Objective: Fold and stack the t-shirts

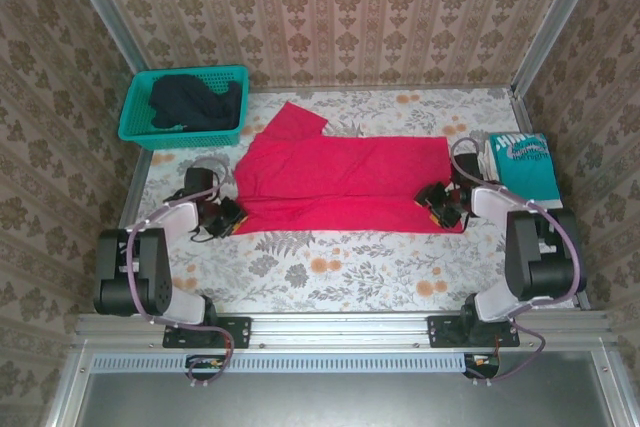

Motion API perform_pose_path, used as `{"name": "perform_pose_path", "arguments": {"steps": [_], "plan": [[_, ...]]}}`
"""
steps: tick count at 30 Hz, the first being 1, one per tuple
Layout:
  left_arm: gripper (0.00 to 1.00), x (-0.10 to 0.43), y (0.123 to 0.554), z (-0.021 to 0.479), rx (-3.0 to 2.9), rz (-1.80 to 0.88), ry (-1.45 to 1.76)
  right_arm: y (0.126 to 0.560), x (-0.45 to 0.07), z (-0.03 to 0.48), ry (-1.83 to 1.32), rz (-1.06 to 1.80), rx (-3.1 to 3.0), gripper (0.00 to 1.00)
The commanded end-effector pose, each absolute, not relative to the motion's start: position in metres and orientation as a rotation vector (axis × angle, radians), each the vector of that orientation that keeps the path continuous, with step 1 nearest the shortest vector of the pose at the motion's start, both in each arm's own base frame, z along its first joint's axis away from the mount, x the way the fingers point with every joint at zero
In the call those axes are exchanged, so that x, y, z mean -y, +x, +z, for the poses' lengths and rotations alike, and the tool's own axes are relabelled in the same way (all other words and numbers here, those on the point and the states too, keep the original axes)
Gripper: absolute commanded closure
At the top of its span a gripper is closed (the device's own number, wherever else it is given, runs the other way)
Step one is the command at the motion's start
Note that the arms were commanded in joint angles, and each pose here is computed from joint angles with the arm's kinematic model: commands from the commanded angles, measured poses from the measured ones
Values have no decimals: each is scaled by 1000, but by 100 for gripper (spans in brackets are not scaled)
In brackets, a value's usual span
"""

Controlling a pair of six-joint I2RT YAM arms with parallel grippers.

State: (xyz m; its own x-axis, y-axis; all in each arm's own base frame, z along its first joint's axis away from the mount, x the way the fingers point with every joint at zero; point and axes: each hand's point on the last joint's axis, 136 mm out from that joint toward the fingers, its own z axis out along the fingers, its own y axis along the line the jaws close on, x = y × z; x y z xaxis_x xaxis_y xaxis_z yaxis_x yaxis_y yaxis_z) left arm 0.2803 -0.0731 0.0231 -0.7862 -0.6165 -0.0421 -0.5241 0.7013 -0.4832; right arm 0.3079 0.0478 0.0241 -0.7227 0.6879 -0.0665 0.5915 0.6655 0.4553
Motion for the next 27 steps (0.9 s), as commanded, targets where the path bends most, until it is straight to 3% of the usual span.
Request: {"name": "perform_pose_path", "arguments": {"steps": [1,5,7,11,15,17,19,22,27], "plan": [[73,70,249,15,-2799,-629,-968,252,-39,7,1192,460,-2768,42],[71,66,258,37,-2761,-600,-919,242,-41,11,1162,475,-2782,42],[66,58,270,59,-2700,-526,-851,261,-45,34,1031,513,-2738,41],[50,55,310,102,-2557,-422,-667,314,-57,76,758,478,-2620,39],[32,87,357,124,-2507,-453,-498,373,-73,88,598,461,-2579,34],[26,106,377,124,-2505,-494,-449,399,-76,91,529,392,-2554,29],[15,125,394,119,-2507,-545,-423,422,-80,89,485,339,-2552,15],[1,141,406,104,-2534,-591,-414,447,-84,80,486,327,-2550,4],[0,154,402,71,-2622,-626,-455,467,-83,57,526,320,-2585,0]]}}
